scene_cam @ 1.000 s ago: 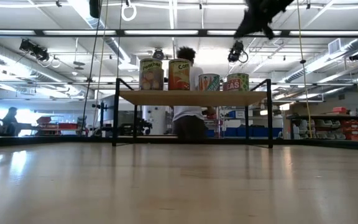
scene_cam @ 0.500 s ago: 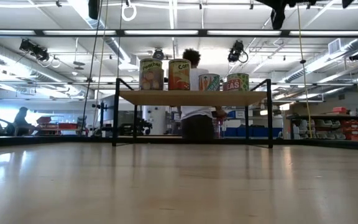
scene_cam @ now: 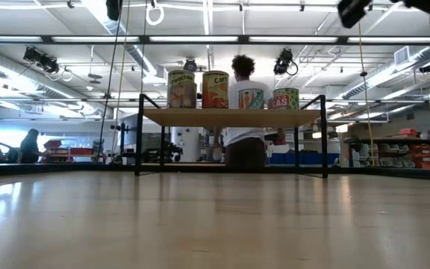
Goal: Pick and place cans onto a shelf
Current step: Return to Home Position
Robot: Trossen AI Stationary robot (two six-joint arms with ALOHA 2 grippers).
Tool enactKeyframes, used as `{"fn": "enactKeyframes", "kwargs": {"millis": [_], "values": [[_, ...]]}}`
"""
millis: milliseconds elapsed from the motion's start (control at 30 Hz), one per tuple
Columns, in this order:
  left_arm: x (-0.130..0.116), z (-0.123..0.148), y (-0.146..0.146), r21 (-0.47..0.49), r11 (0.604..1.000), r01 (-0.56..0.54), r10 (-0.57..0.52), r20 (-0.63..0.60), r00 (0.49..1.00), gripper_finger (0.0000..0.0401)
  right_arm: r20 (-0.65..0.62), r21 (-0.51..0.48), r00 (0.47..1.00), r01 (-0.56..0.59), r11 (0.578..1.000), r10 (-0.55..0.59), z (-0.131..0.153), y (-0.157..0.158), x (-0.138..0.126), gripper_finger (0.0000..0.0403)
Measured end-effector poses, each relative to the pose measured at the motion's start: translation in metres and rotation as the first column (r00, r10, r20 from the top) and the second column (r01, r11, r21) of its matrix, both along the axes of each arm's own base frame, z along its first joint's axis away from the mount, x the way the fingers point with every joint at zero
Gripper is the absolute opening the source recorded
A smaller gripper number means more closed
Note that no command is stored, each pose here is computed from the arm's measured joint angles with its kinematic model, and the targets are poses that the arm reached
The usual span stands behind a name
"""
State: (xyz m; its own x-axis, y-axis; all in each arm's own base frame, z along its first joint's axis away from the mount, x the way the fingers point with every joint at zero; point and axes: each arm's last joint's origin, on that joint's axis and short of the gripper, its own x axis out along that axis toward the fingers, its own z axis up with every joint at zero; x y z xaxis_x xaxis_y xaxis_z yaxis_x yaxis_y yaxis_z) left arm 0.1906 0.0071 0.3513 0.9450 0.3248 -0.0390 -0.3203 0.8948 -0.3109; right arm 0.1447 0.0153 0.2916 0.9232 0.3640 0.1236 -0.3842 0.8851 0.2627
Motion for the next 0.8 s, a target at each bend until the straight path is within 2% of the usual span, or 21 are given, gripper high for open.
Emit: {"fn": "enactKeyframes", "kwargs": {"millis": [133, 267, 367, 433, 533, 633, 800], "values": [[0.002, -0.004, -0.009, 0.062, 0.998, 0.008, -0.005, -0.047, 0.999, 0.0011, 0.033, -0.044, 0.999, -0.01, 0.999, 0.012, 0.004, 0.005, -0.024, 0.0012], [0.004, -0.012, -0.014, 0.083, 0.996, 0.039, -0.031, -0.09, 0.995, 0.0011, 0.075, -0.095, 0.995, 0.078, 0.992, -0.071, 0.009, 0.0, -0.051, 0.0012], [0.005, -0.034, -0.013, 0.085, 0.996, 0.042, -0.037, -0.056, 0.998, 0.0011, 0.062, -0.152, 0.99, 0.136, 0.979, -0.128, 0.0, -0.002, -0.062, 0.0012], [0.002, -0.05, -0.011, 0.094, 0.994, 0.052, -0.05, -0.018, 0.999, 0.0011, 0.038, -0.171, 0.978, 0.21, 0.963, -0.206, -0.007, -0.005, -0.064, 0.0012], [-0.009, -0.073, -0.007, 0.07, 0.995, 0.071, -0.071, -0.013, 0.997, 0.0011, 0.008, -0.169, 0.956, 0.292, 0.941, -0.295, -0.014, -0.008, -0.065, 0.0012], [-0.023, -0.093, -0.004, 0.035, 0.998, 0.06, -0.06, -0.021, 0.998, 0.0011, -0.022, -0.083, 0.954, 0.297, 0.951, -0.3, -0.013, -0.008, -0.064, 0.0012], [-0.053, -0.107, 0.003, 0.033, 0.999, 0.015, -0.015, 0.016, 1.0, 0.0011, -0.005, -0.127, 0.942, 0.332, 0.935, -0.336, -0.013, -0.009, -0.065, 0.0012]]}}
